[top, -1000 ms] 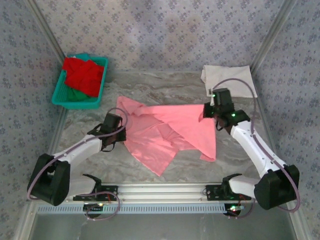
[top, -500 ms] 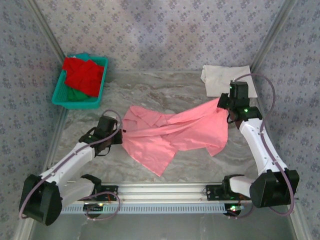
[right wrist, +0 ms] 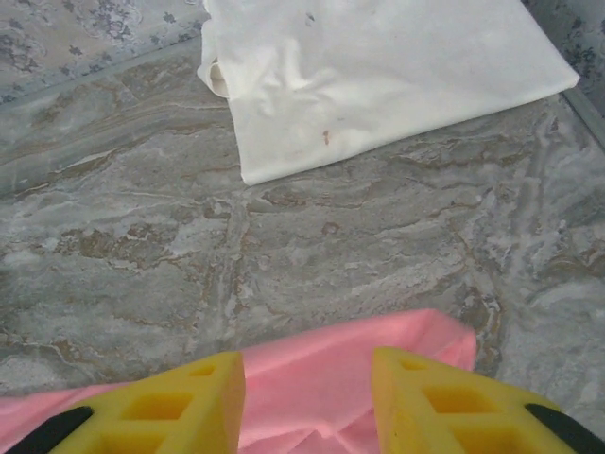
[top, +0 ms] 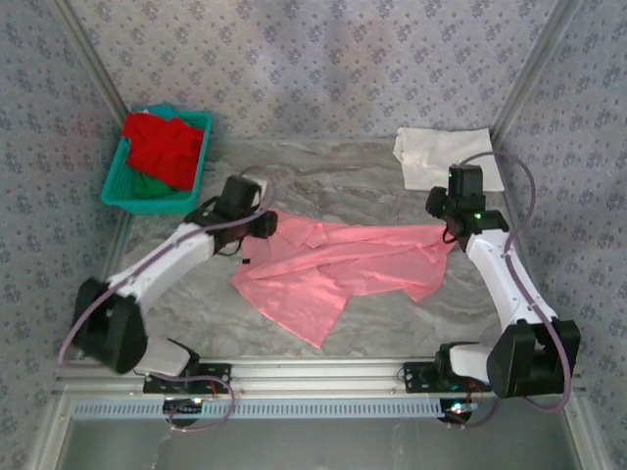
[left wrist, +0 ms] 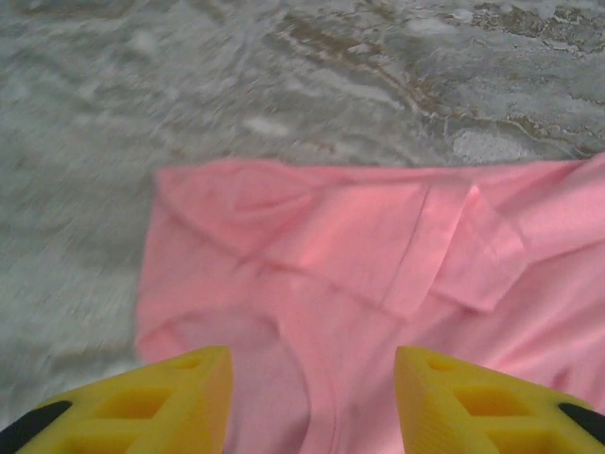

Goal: Fold and stack the t-shirts

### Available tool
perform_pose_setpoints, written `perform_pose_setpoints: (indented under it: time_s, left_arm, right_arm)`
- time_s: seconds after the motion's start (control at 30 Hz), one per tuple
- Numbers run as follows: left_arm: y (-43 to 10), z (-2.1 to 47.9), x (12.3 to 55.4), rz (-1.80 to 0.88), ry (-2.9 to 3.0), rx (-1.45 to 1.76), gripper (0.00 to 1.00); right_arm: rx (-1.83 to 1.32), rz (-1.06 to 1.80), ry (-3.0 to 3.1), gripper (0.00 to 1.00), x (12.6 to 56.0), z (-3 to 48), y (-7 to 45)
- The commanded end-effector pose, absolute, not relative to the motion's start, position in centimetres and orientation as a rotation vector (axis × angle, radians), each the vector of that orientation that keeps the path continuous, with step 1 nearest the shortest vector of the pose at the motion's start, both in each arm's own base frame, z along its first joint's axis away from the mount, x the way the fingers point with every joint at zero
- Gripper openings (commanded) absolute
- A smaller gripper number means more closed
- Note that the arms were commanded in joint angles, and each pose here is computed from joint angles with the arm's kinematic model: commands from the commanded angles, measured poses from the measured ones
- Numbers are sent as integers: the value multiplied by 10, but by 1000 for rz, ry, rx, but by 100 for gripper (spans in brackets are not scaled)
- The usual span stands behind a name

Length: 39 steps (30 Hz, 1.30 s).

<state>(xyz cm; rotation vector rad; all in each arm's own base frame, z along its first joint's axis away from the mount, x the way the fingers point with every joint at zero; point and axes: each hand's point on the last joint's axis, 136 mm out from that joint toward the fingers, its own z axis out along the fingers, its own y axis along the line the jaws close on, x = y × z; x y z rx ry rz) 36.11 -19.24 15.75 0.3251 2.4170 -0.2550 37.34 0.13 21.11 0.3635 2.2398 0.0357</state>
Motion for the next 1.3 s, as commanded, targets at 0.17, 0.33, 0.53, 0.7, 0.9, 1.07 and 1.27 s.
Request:
perform_pose_setpoints:
  time_s: [0.17, 0.33, 0.53, 0.7, 0.9, 1.07, 1.27]
  left_arm:
    - [-181, 108, 412, -152, 2504, 201, 48]
    - [-159, 93, 438, -126, 2539, 99, 50]
    - [-155, 75, 467, -166, 2557, 72, 49]
    - [-162, 65, 482, -200, 2566, 89, 41]
    - [-163, 53, 484, -212, 2588, 74, 26]
    - [-163, 68, 482, -236, 2559, 48, 3]
    - [-161, 106, 476, -260, 2491, -5, 0]
  right_arm:
    - [157, 147, 2273, 46, 358, 187, 56]
    - [70, 135, 2318, 48, 347, 162, 74]
    - [82, 150, 2326, 49, 347, 152, 75]
    - [77, 155, 2314, 49, 349, 157, 76]
    - [78, 149, 2310, 49, 349, 158, 76]
    - [84, 139, 2302, 50, 348, 160, 73]
    - [95, 130, 2301, 50, 347, 160, 70]
